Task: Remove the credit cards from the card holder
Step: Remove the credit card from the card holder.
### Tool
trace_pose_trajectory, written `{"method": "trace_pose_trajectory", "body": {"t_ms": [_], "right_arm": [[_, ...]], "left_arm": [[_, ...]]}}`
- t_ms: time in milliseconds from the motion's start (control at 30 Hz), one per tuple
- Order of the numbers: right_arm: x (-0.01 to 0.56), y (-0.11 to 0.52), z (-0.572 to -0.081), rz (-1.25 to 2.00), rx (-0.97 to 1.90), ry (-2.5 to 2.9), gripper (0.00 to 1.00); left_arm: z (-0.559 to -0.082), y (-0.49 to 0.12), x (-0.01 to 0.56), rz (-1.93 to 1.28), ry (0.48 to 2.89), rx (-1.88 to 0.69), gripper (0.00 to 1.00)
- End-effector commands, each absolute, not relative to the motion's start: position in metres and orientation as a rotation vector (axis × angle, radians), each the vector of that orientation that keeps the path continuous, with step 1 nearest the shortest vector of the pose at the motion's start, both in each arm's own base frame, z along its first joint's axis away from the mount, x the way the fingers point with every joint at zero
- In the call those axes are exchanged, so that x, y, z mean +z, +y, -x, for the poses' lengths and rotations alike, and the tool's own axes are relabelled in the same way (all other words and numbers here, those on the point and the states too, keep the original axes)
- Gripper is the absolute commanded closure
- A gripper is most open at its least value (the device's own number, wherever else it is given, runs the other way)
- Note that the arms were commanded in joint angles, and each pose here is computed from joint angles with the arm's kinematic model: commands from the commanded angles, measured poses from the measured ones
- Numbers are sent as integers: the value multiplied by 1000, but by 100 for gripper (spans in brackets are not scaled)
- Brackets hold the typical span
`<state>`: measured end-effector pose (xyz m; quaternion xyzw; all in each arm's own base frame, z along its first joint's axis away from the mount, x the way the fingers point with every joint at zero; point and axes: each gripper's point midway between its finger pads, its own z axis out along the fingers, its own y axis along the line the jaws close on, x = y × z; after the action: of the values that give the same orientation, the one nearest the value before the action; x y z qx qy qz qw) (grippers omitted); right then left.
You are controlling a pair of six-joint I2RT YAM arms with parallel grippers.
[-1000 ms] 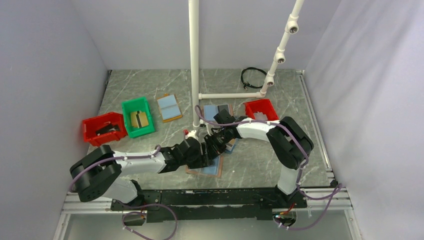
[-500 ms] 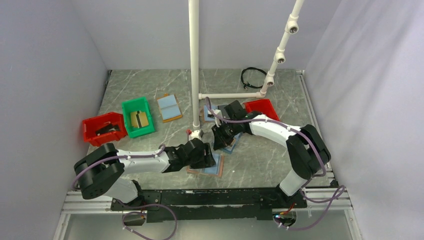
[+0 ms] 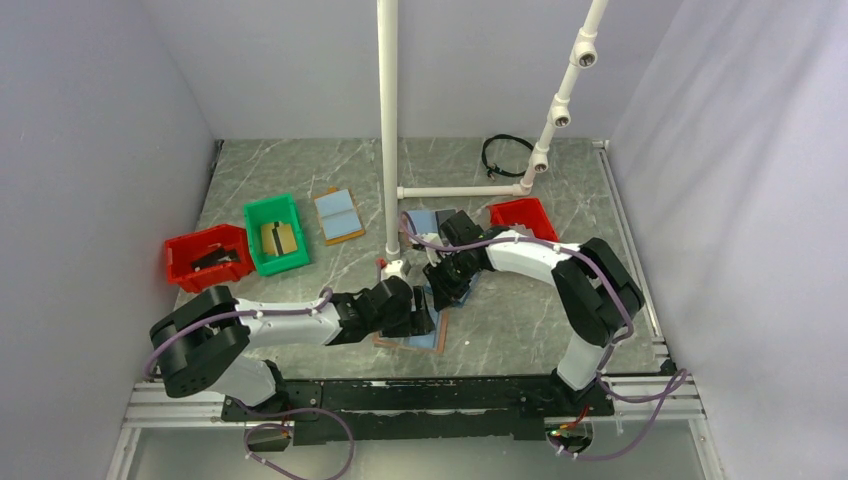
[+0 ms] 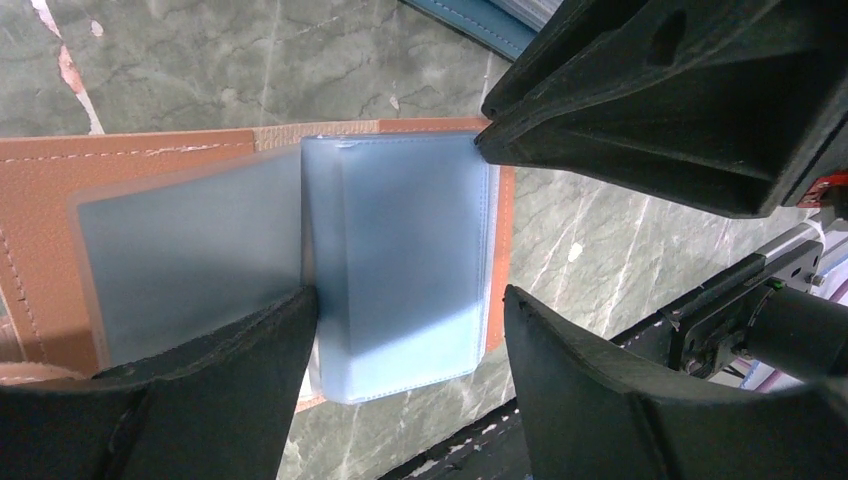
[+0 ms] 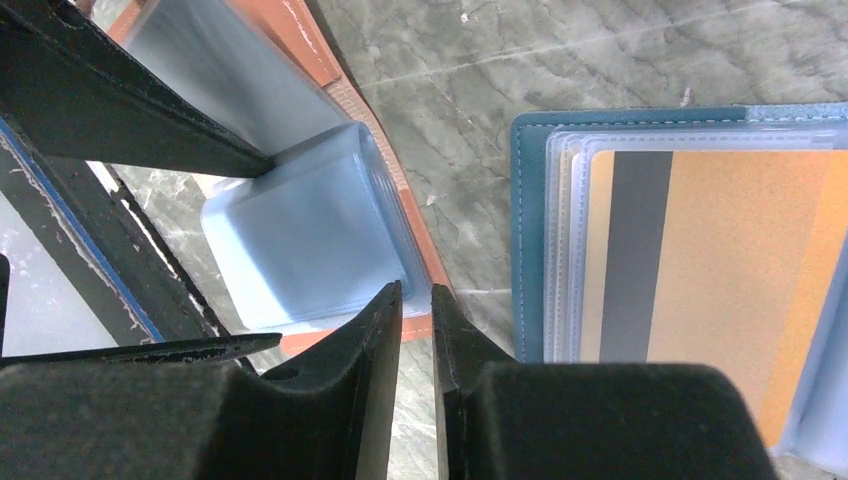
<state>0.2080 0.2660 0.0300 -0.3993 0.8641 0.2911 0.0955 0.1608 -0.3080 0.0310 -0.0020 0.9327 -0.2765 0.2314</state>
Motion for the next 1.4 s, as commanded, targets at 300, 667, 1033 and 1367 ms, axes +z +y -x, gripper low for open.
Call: {"method": "trace_pose_trajectory", "body": {"t_ms": [300,667,1033,1367], "right_arm": [[66,296,-187,1208,1204,2477,83],[65,293,-194,1179,1169,2487,83],[70,292,-194,1209,1181,2466,63],[102,279,-210,1195,1181,2339,58]], "left_arm": [[-135,-263,-33,-66,2746,-461,23],[-137,-258,-23,-17,2718,-470,43],[-132,-264,-15,2,2696,-576,65],[-127,-273,-9,28,2663,-735,66]]}}
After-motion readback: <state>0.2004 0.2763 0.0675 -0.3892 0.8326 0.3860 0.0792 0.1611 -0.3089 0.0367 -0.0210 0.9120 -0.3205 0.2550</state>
